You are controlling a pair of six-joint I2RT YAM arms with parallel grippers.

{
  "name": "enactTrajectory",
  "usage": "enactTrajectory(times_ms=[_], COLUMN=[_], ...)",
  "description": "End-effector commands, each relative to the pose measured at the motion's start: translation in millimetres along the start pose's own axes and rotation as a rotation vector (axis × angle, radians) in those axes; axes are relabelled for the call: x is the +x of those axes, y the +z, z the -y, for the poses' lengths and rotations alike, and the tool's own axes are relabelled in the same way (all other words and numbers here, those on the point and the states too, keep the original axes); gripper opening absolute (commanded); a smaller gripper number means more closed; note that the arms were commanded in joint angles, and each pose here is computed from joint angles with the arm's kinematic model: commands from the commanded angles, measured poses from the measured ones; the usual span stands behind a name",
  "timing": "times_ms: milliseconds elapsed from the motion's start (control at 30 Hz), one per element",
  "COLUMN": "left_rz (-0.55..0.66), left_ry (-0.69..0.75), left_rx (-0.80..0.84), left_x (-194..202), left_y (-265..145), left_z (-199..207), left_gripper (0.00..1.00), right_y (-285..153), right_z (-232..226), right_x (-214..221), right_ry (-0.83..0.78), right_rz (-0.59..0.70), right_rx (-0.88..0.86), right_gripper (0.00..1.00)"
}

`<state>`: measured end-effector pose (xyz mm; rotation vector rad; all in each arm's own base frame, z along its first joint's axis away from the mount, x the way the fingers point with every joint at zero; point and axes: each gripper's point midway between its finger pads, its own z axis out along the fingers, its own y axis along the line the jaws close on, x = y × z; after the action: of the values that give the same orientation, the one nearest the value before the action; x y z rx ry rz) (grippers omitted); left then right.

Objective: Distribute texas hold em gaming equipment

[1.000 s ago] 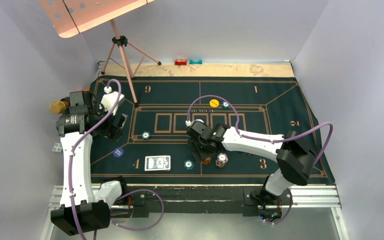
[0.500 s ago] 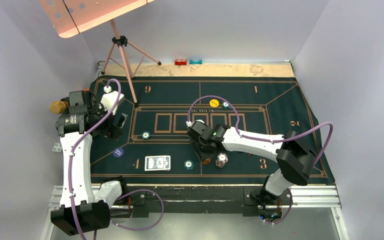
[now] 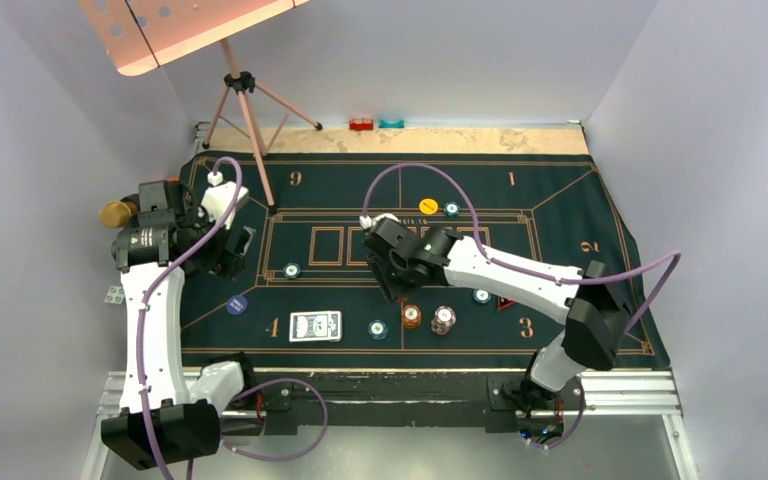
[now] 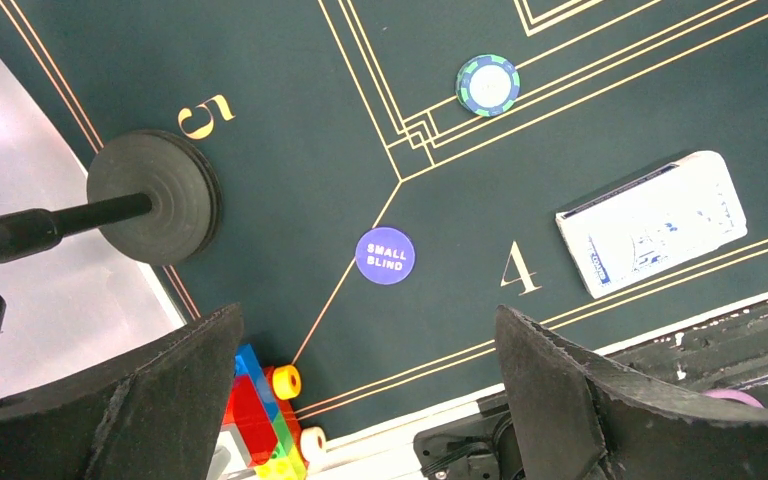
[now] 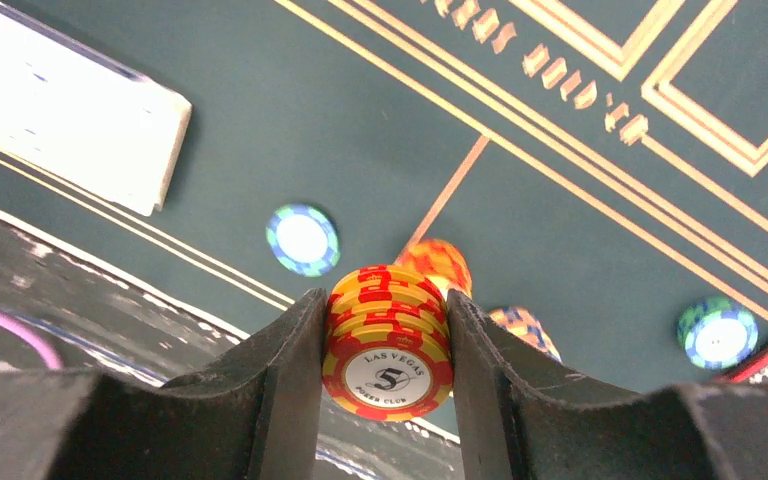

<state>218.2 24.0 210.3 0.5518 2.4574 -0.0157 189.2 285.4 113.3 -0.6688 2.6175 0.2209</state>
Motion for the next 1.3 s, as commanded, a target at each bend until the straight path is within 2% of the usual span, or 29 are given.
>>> enactTrajectory(times_ms=[0,267,500,933,1267], left_rz=[0.053,0.083,0.094,0.119,0.109], left_ry=[-0.034,-0.135,-0.165,-0.178,-0.138], left_rx=[-0.015,-0.016,-0.003,0.033,0.006], left_x=[-18.8,-32.7,-29.6,-32.0,-30.2], left_y=[0.1,4.6,11.8,12.7,5.5], left_z=[-6.9,-11.7,-7.0,0.8,-3.1], left_gripper=[1.00,1.00,1.00,1.00,1.00], right_y=[-4.6,57.3,98.3,127.6,146.6], right_z=[-27.2,-86.3,-120.7,-162.2,-163.5], right_x=[-53.0,-117.5,-139.3,-124.4,-111.0], right_ry=[-0.030,-0.093,-0.100,-0.118,-0.129], right_rz=[0.085,0.067,0.047,0.006,-0.027], right_rx=[-0.049,-0.120,-0.184,-0.275,-0.240], right_gripper=[0.36,0.32,0.30,0.29,0.31])
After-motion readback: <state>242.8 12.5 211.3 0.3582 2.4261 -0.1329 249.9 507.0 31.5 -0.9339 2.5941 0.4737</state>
